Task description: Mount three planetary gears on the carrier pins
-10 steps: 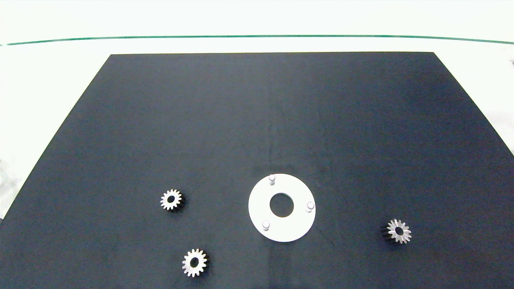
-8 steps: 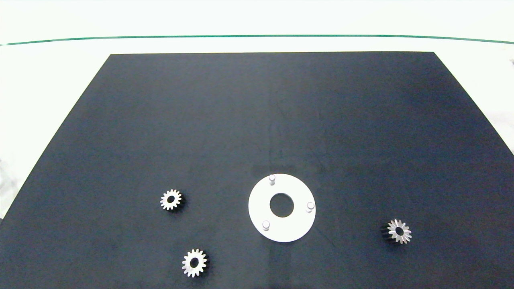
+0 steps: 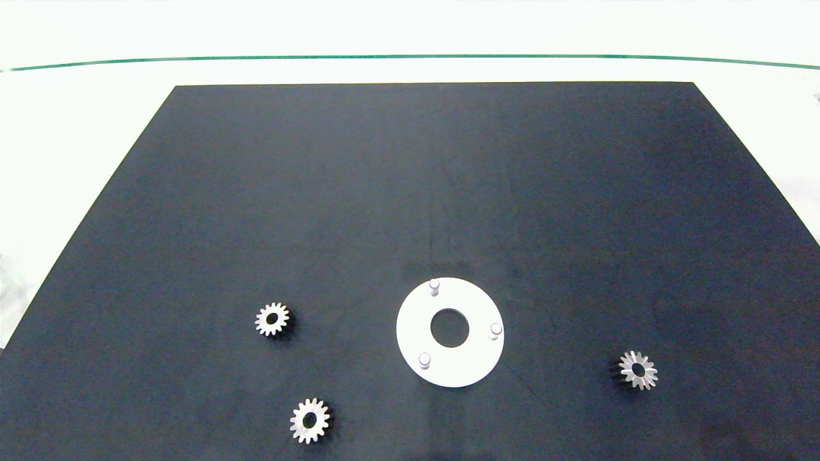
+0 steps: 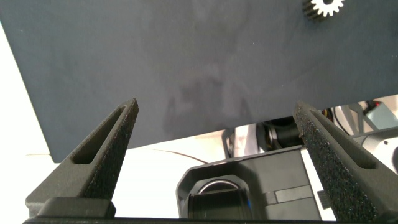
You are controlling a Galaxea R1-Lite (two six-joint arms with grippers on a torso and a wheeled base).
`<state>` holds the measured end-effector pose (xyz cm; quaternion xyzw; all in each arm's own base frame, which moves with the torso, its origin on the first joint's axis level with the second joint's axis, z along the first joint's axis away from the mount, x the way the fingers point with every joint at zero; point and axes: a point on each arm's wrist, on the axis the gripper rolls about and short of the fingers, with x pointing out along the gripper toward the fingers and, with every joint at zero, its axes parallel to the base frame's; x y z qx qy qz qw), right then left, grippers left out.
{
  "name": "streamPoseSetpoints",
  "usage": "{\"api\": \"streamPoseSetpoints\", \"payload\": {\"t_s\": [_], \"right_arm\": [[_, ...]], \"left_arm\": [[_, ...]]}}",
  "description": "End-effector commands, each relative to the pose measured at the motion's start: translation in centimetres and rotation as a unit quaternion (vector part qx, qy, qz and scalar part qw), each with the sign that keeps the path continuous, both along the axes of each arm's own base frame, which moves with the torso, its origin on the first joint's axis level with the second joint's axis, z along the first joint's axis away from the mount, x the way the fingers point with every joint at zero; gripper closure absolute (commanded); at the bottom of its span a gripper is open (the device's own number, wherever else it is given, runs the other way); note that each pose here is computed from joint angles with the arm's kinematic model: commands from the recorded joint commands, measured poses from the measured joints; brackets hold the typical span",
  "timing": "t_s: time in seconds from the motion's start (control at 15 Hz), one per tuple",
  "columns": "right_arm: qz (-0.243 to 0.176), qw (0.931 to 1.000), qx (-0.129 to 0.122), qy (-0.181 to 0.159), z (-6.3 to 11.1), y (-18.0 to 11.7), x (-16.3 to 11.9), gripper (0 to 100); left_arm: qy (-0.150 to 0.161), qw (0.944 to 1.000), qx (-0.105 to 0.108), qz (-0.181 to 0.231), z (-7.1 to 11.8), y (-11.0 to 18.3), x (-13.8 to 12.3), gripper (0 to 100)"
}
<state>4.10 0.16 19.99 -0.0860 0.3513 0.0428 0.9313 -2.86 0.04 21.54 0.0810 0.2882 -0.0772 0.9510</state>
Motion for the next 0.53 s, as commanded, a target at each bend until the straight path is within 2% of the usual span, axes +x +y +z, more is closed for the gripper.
{"api": "streamPoseSetpoints", "payload": {"t_s": [0.07, 0.33, 0.47, 0.53], "right_arm": [[-0.013, 0.9982, 0.005, 0.059, -0.6, 0.2, 4.4, 0], [-0.010, 0.9977, 0.004, 0.067, -0.9, 0.5, 9.1, 0], [0.000, 0.9976, 0.005, 0.069, -0.6, 0.8, 10.1, 0], [0.023, 0.9974, 0.005, 0.068, -0.5, 1.4, 10.1, 0]], "left_arm": [[0.047, 0.9989, -0.001, -0.001, 0.2, -0.1, 2.0, 0], [0.051, 0.9987, -0.004, -0.001, 0.6, -0.2, 3.7, 0], [0.052, 0.9986, -0.004, -0.001, 0.6, -0.2, 3.9, 0], [0.054, 0.9986, -0.003, -0.001, 0.6, -0.2, 3.9, 0]]}}
